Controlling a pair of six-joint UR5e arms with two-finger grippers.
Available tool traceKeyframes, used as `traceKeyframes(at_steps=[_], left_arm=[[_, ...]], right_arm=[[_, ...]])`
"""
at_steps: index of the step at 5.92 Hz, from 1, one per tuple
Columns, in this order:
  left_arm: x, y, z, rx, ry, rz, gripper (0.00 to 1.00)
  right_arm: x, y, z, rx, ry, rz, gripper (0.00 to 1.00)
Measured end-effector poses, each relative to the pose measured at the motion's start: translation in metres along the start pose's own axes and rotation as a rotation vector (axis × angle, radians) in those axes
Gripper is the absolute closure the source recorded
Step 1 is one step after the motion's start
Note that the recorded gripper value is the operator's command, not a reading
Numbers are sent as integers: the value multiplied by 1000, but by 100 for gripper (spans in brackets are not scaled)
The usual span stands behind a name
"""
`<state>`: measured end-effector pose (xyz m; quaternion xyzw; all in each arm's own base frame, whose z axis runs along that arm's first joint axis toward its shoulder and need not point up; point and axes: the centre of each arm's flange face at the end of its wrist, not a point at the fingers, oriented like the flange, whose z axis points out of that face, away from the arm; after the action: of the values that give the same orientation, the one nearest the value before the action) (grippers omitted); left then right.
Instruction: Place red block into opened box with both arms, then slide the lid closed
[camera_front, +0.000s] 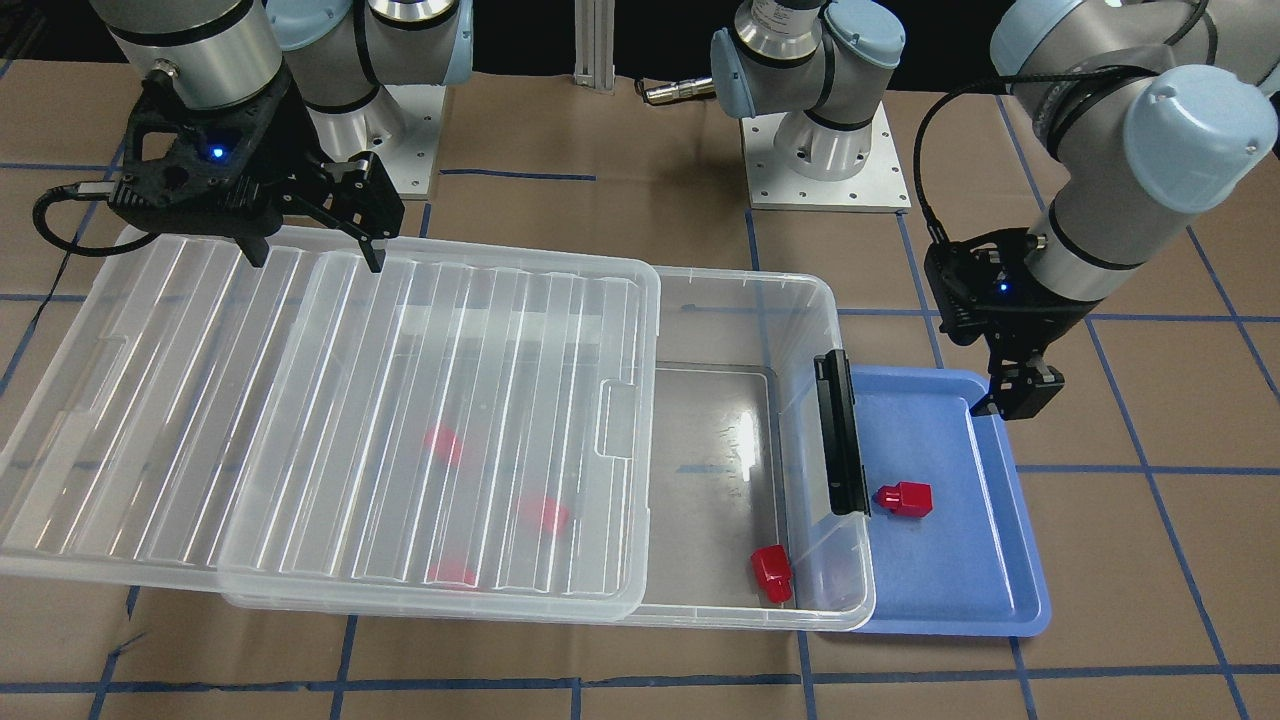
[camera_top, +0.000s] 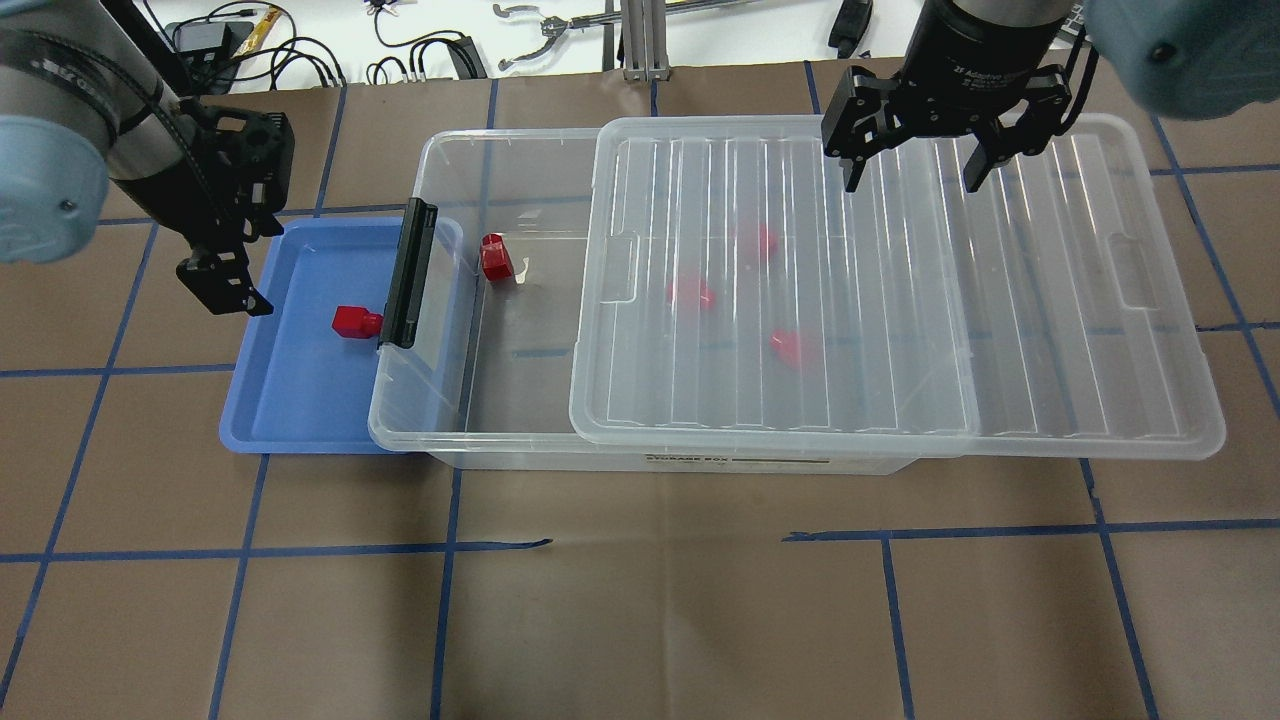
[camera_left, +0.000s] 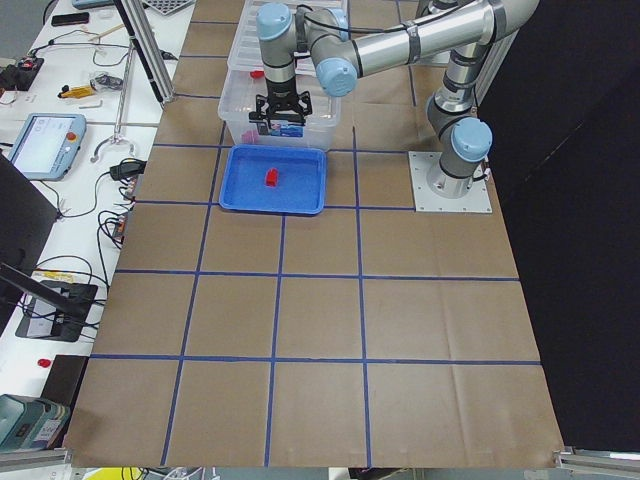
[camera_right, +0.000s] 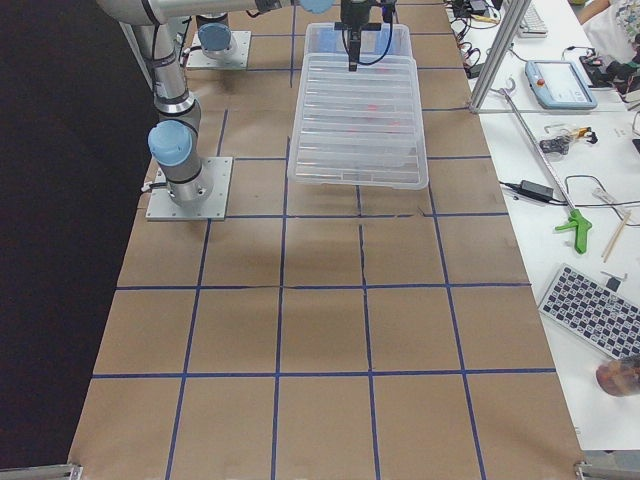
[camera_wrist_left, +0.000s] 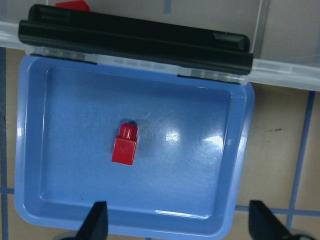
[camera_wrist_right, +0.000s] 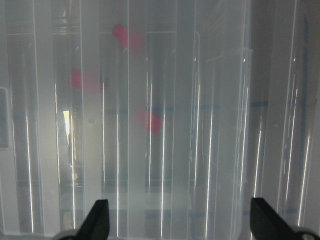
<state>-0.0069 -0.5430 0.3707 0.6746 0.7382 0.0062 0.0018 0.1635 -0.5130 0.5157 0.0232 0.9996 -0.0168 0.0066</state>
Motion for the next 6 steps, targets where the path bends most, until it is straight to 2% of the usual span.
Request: traceKeyframes(at_steps=[3, 6], left_arm=[[-19, 16, 70, -6, -26, 33, 1], [-38, 31, 119, 0, -2, 12, 2]], right_arm=[[5, -2, -4, 18, 11, 6, 0], [8, -1, -2, 13, 14, 12, 0]])
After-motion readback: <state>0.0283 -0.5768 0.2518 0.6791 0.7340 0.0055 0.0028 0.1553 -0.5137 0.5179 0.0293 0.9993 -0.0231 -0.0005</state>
